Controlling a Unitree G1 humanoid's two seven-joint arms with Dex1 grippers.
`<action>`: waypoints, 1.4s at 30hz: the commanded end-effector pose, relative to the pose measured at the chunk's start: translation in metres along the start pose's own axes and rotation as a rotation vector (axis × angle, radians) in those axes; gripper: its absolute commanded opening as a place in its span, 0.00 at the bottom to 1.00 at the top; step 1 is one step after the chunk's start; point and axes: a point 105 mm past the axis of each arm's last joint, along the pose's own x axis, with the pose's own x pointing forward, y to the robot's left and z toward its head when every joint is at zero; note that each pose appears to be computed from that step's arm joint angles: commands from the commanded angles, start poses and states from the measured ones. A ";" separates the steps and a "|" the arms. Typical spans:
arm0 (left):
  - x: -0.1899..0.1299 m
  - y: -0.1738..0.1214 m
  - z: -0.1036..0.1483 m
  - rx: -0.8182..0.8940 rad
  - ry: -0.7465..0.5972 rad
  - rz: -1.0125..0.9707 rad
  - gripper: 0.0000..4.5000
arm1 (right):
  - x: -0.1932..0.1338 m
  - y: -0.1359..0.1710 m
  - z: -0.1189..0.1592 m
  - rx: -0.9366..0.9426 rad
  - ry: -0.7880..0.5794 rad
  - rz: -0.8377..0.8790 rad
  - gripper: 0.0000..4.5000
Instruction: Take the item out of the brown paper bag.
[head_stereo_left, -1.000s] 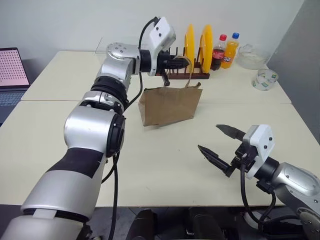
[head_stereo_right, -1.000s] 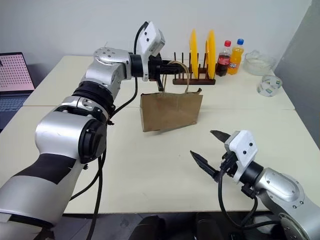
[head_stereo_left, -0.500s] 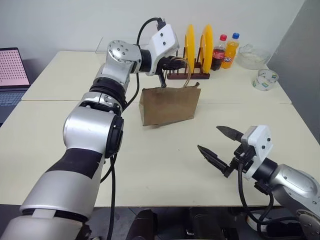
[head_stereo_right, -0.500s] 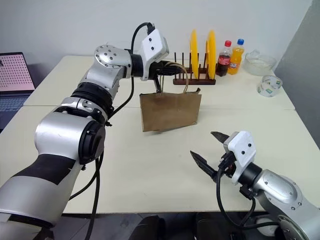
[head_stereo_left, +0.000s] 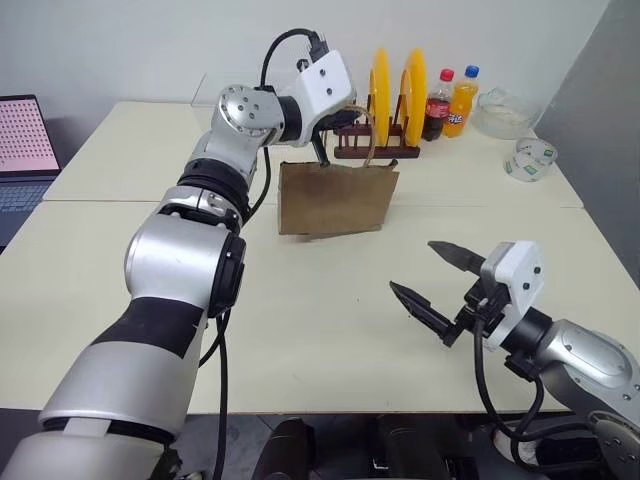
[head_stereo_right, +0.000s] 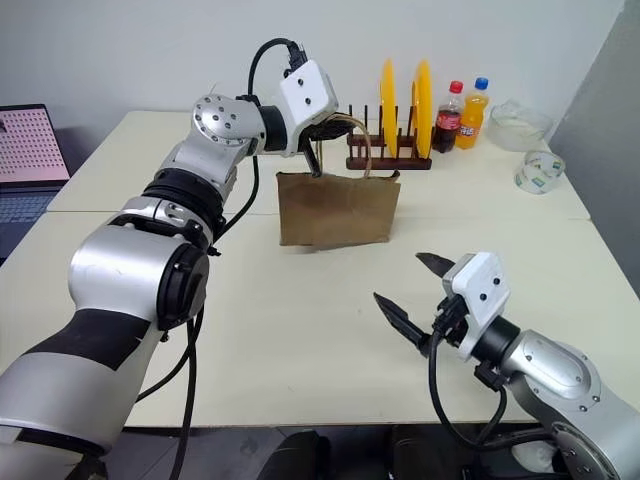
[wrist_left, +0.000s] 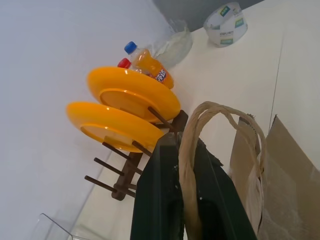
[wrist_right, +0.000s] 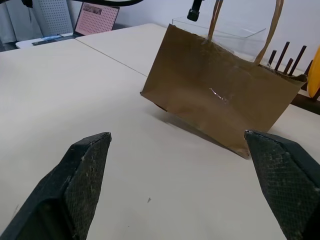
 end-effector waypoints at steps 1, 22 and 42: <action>-0.003 0.009 0.010 0.047 -0.030 0.034 0.01 | -0.001 0.006 0.011 -0.028 -0.040 0.021 1.00; -0.034 0.002 -0.024 -0.085 0.011 -0.096 0.79 | 0.007 0.005 0.011 -0.028 -0.040 0.052 1.00; -0.163 -0.076 -0.031 -0.486 -0.206 0.239 0.79 | 0.064 -0.055 0.033 -0.207 -0.077 0.103 1.00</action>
